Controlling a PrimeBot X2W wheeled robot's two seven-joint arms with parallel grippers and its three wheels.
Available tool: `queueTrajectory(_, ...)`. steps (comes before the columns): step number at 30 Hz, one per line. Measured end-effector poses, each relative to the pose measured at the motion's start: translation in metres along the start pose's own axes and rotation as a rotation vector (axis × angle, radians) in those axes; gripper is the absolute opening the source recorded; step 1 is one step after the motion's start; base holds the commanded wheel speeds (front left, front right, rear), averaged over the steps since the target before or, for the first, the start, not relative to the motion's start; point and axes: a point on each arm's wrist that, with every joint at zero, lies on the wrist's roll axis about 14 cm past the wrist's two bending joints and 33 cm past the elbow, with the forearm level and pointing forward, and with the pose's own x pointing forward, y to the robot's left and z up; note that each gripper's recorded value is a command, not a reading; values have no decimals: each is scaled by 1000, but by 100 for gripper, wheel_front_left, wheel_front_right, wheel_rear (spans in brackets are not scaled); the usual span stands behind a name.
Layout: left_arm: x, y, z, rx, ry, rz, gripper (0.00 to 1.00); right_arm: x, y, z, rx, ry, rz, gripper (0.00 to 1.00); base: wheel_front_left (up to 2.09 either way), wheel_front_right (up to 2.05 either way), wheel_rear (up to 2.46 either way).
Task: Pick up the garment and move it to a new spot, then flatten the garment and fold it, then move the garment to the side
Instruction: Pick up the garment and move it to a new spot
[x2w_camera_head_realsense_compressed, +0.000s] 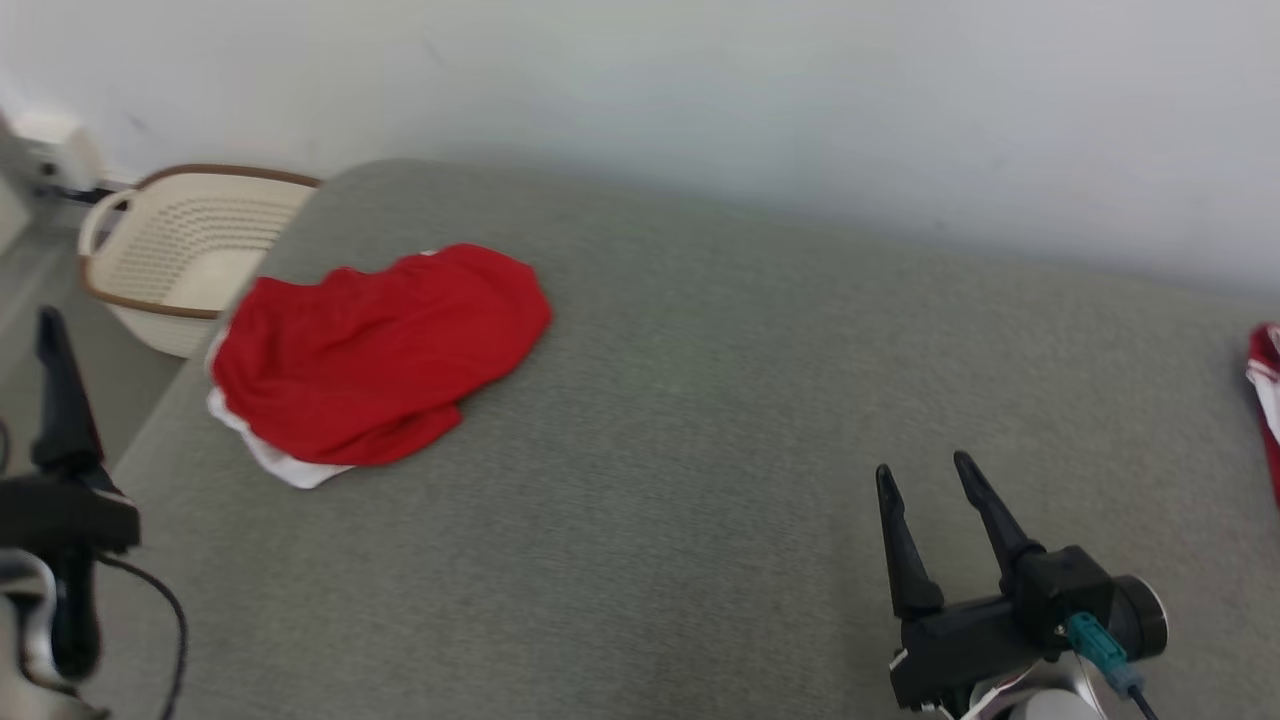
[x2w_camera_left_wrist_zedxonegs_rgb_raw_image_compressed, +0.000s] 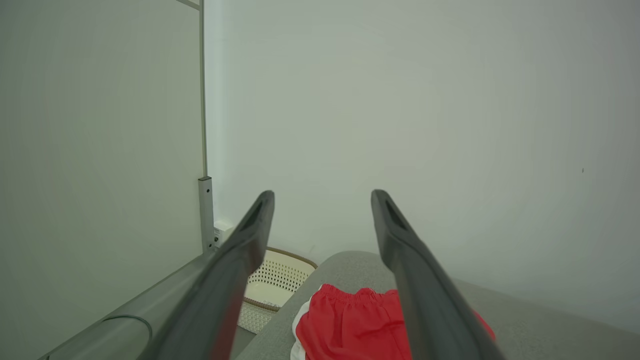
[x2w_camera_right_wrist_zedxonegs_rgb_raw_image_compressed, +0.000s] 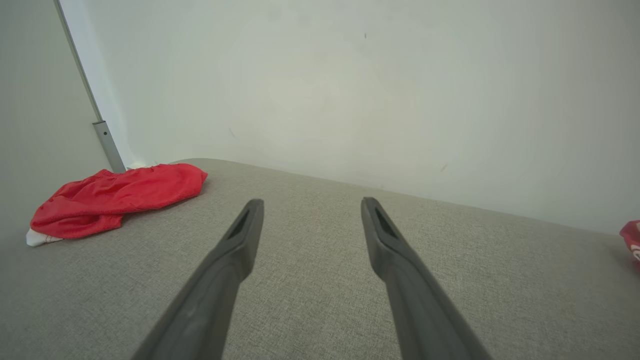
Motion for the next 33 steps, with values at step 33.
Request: queueTrajectory(33,46,-124,-309,57,1089,-245,100,-59,-128,-59,3,145,-371,100,0,0,0)
